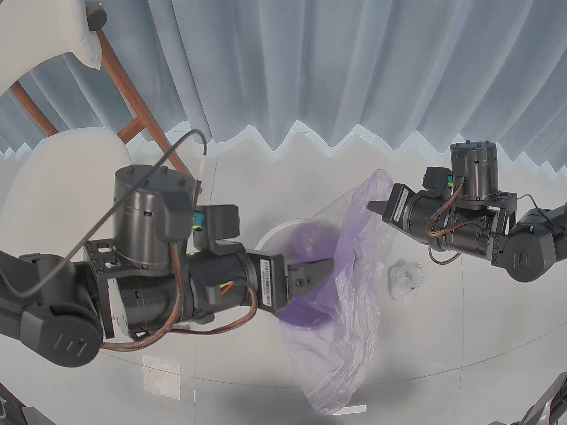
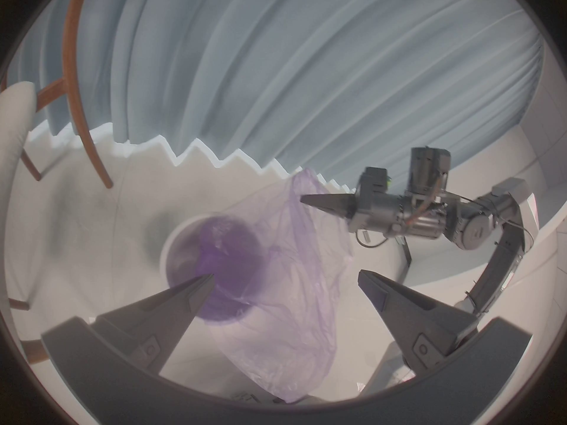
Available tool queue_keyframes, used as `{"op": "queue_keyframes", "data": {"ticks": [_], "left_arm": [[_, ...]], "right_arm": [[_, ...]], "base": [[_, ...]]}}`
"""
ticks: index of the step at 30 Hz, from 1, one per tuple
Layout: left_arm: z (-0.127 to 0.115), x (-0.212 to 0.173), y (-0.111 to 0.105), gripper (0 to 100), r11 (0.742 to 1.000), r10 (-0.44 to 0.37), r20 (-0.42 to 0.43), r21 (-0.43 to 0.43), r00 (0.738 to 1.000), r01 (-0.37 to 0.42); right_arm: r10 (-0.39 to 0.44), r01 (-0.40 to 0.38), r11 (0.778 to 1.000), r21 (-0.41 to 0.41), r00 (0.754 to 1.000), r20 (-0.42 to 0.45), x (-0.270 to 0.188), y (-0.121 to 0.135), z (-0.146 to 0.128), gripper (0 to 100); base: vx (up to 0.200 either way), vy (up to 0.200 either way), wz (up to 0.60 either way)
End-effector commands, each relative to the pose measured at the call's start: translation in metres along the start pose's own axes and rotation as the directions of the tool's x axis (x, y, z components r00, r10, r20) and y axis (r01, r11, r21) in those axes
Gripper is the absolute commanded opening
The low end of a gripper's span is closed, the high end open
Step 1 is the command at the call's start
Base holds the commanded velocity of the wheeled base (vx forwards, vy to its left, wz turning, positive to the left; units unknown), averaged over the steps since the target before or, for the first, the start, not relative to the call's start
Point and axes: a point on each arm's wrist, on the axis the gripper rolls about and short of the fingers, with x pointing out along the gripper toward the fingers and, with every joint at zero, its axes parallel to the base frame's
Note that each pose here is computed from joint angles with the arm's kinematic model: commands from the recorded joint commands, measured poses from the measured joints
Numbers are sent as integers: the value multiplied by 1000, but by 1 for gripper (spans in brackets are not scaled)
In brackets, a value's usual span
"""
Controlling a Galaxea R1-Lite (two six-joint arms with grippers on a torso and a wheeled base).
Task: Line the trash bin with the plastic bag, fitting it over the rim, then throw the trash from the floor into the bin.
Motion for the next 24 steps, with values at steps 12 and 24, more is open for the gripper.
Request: {"op": "queue_keyframes", "data": {"ticks": [12,24], "left_arm": [[-50,16,-8,100,982,-34,-192,175,981,68],[-62,64,-20,100,974,-39,-242,206,969,91]], "right_arm": [[-26,26,1000,8,999,-25,-6,-8,-8,0],[-28,28,1000,5,999,-37,-7,-9,-12,0]], "base": [[0,0,0],[0,0,0]]}}
